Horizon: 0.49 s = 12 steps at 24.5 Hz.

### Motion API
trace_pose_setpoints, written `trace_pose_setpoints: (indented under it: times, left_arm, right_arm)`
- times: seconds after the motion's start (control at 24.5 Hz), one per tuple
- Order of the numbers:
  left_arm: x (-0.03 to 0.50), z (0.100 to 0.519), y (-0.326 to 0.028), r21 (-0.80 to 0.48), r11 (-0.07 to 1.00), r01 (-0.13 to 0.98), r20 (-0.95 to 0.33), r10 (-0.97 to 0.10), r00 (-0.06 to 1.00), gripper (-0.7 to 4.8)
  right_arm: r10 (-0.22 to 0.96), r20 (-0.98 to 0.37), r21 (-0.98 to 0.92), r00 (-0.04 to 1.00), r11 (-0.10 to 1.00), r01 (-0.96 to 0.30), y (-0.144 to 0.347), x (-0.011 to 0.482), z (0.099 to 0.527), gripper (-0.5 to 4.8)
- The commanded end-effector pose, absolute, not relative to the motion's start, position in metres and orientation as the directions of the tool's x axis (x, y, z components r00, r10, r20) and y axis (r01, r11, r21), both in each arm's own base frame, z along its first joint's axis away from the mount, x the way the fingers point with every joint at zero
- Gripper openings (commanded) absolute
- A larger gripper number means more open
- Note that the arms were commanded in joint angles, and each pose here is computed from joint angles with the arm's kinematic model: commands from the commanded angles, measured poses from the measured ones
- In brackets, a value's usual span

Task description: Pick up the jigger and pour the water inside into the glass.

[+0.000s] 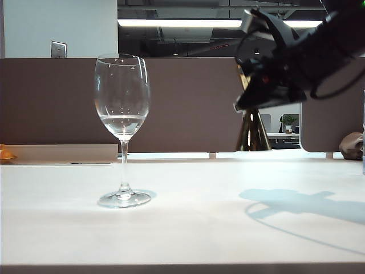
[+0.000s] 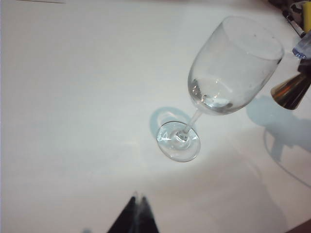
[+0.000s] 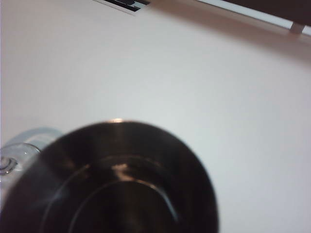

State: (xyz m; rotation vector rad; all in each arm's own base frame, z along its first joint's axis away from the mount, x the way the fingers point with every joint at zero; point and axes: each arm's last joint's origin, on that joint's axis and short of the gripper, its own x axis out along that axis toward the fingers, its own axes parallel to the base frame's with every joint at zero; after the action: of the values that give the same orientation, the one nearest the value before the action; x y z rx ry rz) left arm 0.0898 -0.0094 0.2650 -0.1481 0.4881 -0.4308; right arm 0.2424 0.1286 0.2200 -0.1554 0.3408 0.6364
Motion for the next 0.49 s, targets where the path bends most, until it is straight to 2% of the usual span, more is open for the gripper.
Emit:
trace_pose_setpoints:
  times: [0.04, 0.16, 0.49]
  left_arm:
    - [0.090, 0.266, -0.010, -0.231, 0.898, 0.375, -0.414, -0.440, 0.797, -0.06]
    - [0.090, 0.266, -0.010, -0.231, 0.898, 0.376, -0.412, -0.440, 0.798, -0.06]
    - [0.091, 0.269, -0.010, -0.226, 0.896, 0.383, -0.384, -0.443, 0.810, -0.06]
  right_arm:
    - [0.568, -0.342, -0.048, 0.749, 0.785, -0.617, 0.135, 0.250, 0.253, 0.17]
    - [0.594, -0.307, -0.048, 0.743, 0.770, -0.636, 0.141, 0.256, 0.288, 0.17]
    - [0.651, -0.266, -0.113, 0.711, 0.711, -0.694, 0.162, 0.249, 0.326, 0.08]
